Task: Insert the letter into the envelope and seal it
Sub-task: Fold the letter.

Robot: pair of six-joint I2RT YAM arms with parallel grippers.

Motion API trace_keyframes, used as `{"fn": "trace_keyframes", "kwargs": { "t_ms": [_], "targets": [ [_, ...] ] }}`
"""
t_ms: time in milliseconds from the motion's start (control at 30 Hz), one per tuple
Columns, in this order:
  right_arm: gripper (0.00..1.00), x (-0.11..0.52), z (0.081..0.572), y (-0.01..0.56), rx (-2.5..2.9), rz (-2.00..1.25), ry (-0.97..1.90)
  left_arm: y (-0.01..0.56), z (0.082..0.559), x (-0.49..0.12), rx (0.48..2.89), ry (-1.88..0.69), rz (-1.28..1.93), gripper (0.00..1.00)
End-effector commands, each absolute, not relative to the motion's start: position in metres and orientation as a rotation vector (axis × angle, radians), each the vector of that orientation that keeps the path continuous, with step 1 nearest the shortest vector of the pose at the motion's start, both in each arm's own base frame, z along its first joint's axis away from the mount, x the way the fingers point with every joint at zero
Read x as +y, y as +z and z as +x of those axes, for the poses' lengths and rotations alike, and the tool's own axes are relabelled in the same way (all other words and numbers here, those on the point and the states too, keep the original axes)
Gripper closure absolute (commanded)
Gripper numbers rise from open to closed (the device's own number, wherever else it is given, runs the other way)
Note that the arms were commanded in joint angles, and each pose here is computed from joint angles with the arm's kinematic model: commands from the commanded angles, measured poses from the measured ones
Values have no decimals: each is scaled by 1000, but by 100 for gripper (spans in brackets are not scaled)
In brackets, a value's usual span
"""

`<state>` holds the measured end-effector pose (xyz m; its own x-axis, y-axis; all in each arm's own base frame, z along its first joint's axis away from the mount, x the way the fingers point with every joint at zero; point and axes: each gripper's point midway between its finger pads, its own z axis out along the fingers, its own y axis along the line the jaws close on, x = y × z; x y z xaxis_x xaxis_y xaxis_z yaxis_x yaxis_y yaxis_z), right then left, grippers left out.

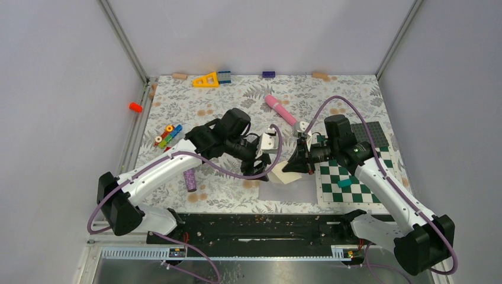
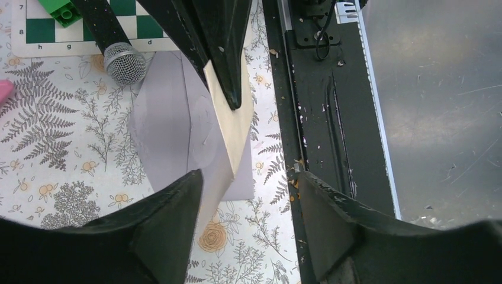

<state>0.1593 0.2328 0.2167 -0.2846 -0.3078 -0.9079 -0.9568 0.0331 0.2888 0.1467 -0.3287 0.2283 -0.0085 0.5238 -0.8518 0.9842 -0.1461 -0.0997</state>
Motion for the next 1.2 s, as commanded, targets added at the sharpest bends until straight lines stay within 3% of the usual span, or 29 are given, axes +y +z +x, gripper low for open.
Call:
{"fn": "trace_keyframes", "kwargs": {
  "t_ms": [0, 167, 233, 300, 333, 500, 600, 633, 733, 800, 833, 967, 1000, 1033, 1100, 1133, 1167],
  "targets": [
    [100, 236, 161, 225, 1624, -1326, 1240, 249, 153, -342, 1505, -1109, 1666, 41],
    [100, 236, 161, 225, 1622, -1328, 1232, 245, 155, -345, 1518, -1113, 1659, 59],
    [100, 237, 161, 226, 1621, -1329, 1235, 244, 156, -345, 1523, -1111, 1658, 74],
    [100, 237, 160, 227, 1616, -1329, 1233, 243, 158, -346, 1529, -1102, 1655, 98],
    [100, 237, 161, 227, 1615, -1328, 1229, 242, 158, -346, 1533, -1102, 1654, 100],
    [100, 236, 161, 228, 1608, -1326, 1223, 242, 157, -344, 1523, -1095, 1661, 100],
    [100, 235, 160, 232, 1596, -1326, 1213, 242, 157, -341, 1516, -1074, 1676, 67],
    [100, 235, 159, 233, 1589, -1327, 1208, 241, 157, -340, 1515, -1068, 1677, 62],
    [100, 234, 158, 236, 1579, -1327, 1200, 239, 158, -338, 1515, -1051, 1682, 64],
    [100, 234, 157, 238, 1571, -1328, 1197, 236, 159, -337, 1520, -1040, 1684, 94],
    [100, 234, 157, 238, 1569, -1328, 1196, 235, 160, -337, 1524, -1037, 1682, 100],
    [100, 233, 157, 239, 1567, -1326, 1189, 237, 159, -335, 1513, -1038, 1683, 100],
    [100, 233, 157, 240, 1566, -1326, 1188, 238, 160, -335, 1513, -1031, 1684, 92],
    [100, 233, 157, 240, 1563, -1327, 1186, 239, 160, -334, 1512, -1026, 1685, 75],
    [100, 232, 157, 241, 1561, -1326, 1181, 239, 162, -332, 1512, -1016, 1685, 64],
    [100, 232, 157, 241, 1561, -1325, 1179, 239, 162, -332, 1511, -1013, 1684, 63],
    [100, 232, 157, 241, 1560, -1324, 1176, 237, 163, -331, 1514, -1009, 1685, 71]
  ]
}}
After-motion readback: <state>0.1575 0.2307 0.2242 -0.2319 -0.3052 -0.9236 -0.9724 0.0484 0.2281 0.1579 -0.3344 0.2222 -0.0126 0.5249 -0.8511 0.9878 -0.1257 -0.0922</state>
